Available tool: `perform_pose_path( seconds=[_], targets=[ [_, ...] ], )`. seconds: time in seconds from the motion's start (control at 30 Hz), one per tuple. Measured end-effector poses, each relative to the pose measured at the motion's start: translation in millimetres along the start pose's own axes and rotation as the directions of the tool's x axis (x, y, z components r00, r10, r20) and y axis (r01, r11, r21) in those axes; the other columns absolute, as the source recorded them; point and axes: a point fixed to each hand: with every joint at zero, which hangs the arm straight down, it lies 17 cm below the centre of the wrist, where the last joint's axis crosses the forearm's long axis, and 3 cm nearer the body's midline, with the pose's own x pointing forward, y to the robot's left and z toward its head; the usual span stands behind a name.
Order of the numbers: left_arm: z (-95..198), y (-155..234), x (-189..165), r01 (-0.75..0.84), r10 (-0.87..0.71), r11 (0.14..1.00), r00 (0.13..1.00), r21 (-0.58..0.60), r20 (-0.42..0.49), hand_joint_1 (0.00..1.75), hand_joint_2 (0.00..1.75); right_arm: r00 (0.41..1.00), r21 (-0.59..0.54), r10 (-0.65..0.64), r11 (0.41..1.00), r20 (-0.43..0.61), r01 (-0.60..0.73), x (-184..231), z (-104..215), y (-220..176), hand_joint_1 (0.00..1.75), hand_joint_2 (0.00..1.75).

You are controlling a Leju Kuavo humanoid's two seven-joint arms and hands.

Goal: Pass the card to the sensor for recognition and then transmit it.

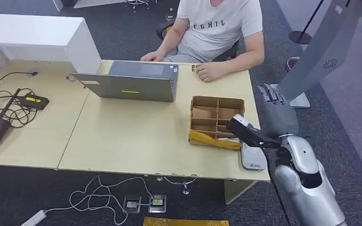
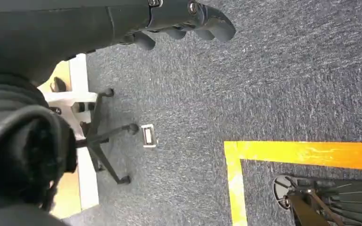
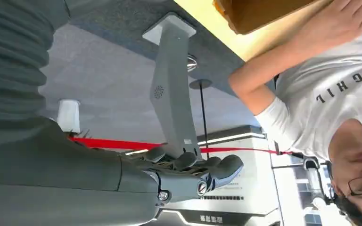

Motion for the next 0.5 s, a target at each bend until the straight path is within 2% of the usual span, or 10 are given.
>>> perform_pose_path(
  seconds=[0.5],
  targets=[
    [0.1,-0.5,0.5,-0.006,0.006,1.000,1.000,-0.002,0.000,0.00,0.00,1.000,0.031,0.012,0.999,0.014,-0.012,9.0,2.2,11.3,0.00,1.75]
  ],
)
